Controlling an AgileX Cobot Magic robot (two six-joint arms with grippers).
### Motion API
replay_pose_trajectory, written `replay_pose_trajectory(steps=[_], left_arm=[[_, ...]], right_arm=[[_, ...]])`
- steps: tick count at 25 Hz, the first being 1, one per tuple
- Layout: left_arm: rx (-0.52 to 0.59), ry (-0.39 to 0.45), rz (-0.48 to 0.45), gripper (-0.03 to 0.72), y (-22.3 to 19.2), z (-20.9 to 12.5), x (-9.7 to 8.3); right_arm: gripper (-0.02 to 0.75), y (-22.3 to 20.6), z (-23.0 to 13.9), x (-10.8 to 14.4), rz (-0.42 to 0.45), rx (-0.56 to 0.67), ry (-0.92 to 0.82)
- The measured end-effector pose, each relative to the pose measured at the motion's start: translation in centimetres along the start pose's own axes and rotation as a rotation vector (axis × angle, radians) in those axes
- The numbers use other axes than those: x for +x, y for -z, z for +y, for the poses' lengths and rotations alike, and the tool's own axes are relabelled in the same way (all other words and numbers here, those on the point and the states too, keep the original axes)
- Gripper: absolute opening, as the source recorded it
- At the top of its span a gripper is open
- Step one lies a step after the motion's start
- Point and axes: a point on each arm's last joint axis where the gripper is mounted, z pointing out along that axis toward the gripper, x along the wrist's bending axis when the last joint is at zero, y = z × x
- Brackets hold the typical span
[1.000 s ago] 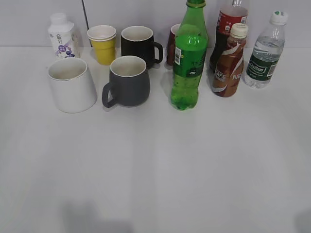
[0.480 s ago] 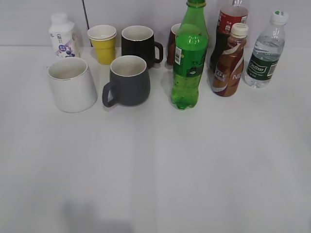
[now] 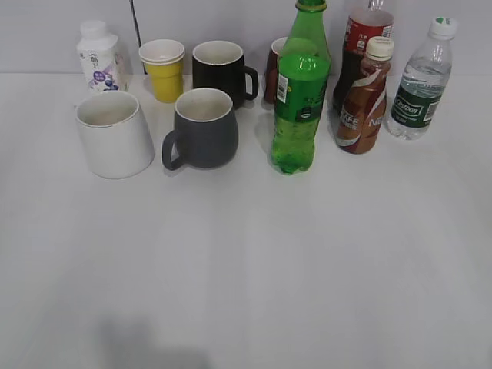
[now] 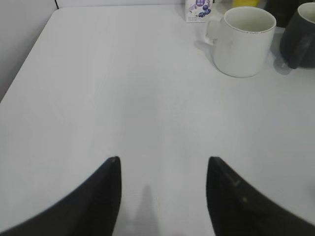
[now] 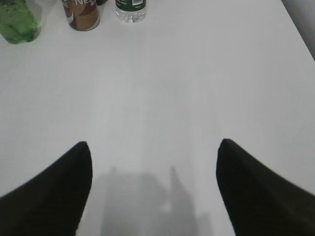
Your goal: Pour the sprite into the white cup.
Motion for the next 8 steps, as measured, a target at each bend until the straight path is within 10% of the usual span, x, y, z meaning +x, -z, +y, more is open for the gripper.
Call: replay_pose_trajectory(steps=[8], left_arm=[[0.0,0.0,0.0,0.413,0.0,0.0,0.0]], right_arm=[[0.588,0.0,0.0,0.0,0.0,0.0,0.0]])
